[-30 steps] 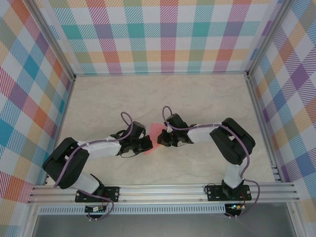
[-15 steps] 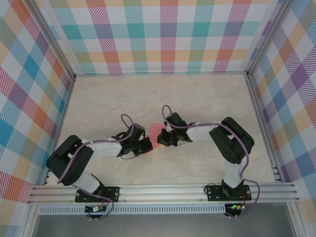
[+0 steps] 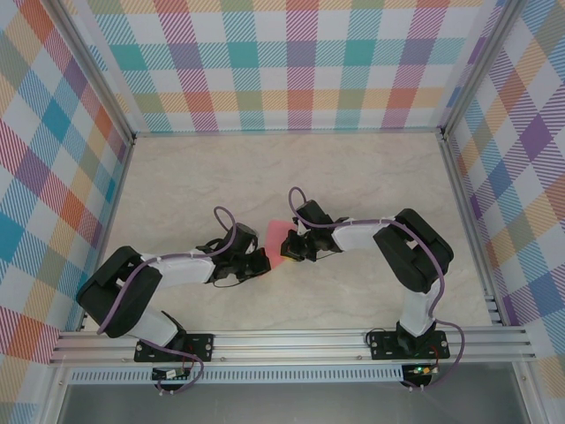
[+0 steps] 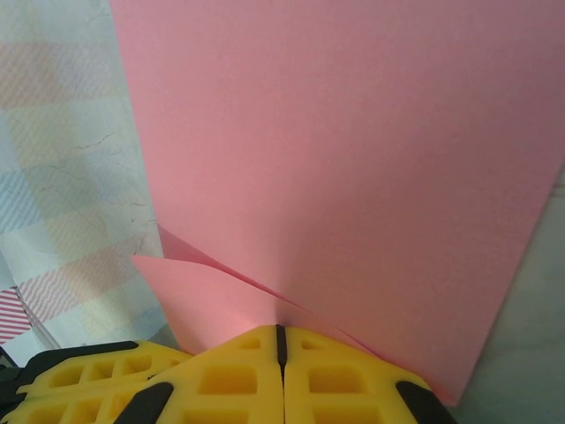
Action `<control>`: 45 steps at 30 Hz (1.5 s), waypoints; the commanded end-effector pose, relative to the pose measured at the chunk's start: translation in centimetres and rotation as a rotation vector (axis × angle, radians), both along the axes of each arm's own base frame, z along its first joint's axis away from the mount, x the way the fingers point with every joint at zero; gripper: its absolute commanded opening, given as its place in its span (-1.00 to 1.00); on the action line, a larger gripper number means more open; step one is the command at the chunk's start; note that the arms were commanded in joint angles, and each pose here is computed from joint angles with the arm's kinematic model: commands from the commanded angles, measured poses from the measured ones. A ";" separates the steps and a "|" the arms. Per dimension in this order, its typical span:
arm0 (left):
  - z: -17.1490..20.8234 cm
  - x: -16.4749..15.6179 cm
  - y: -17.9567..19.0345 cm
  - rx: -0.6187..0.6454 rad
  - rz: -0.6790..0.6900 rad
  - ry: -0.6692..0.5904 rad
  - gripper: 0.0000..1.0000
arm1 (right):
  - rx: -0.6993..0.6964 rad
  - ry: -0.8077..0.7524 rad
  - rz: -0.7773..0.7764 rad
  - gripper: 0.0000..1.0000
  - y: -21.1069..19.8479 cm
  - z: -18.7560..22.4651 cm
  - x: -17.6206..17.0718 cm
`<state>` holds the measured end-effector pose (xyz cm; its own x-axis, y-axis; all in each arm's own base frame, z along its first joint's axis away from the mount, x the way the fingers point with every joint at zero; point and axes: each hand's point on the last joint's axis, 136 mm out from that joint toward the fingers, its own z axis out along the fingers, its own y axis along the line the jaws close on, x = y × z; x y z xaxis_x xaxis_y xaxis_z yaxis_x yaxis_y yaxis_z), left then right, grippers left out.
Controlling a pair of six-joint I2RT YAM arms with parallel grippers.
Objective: Fold a paper plane with a square sheet of paper (pick it up from the middle)
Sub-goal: Third fold the triangle at the center of the table.
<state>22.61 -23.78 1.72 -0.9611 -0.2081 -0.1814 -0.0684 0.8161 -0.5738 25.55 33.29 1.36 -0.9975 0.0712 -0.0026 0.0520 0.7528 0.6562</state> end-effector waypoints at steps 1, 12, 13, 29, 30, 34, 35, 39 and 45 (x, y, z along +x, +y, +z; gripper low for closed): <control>-3.4 -4.3 4.1 0.178 -0.013 0.152 -1.00 | -0.233 0.095 -0.059 -0.89 -4.2 -5.8 -1.6; -3.5 -5.4 4.4 0.193 -0.046 0.182 -1.00 | -0.238 0.105 -0.059 -0.89 -4.3 -6.2 -1.7; -3.6 -5.5 4.6 0.198 -0.047 0.186 -1.00 | -0.239 0.107 -0.060 -0.89 -4.4 -6.2 -1.7; -3.7 -7.0 6.1 0.258 -0.060 0.228 -1.00 | -0.254 0.120 -0.066 -0.90 -4.7 -6.6 -1.8; -3.7 -6.9 6.2 0.263 -0.057 0.225 -1.00 | -0.255 0.120 -0.066 -0.89 -4.7 -6.6 -1.7; -3.8 -7.2 6.4 0.271 -0.060 0.230 -1.00 | -0.260 0.124 -0.068 -0.90 -4.9 -6.8 -1.8; -3.8 -7.3 6.4 0.268 -0.061 0.232 -1.00 | -0.262 0.125 -0.069 -0.90 -4.9 -6.8 -1.8; -3.5 -7.4 6.3 0.253 -0.068 0.228 -1.00 | -0.265 0.127 -0.072 -0.90 -5.0 -6.9 -1.8; -2.6 -7.2 6.0 0.236 -0.087 0.207 -1.00 | -0.254 0.128 -0.070 -0.90 -4.7 -6.8 -1.7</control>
<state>19.63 -21.12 1.62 -0.9788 -0.1390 -0.1502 -0.0493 0.8725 -0.4861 25.76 33.64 1.29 -0.9978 0.0637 0.0176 0.0592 0.7430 0.6667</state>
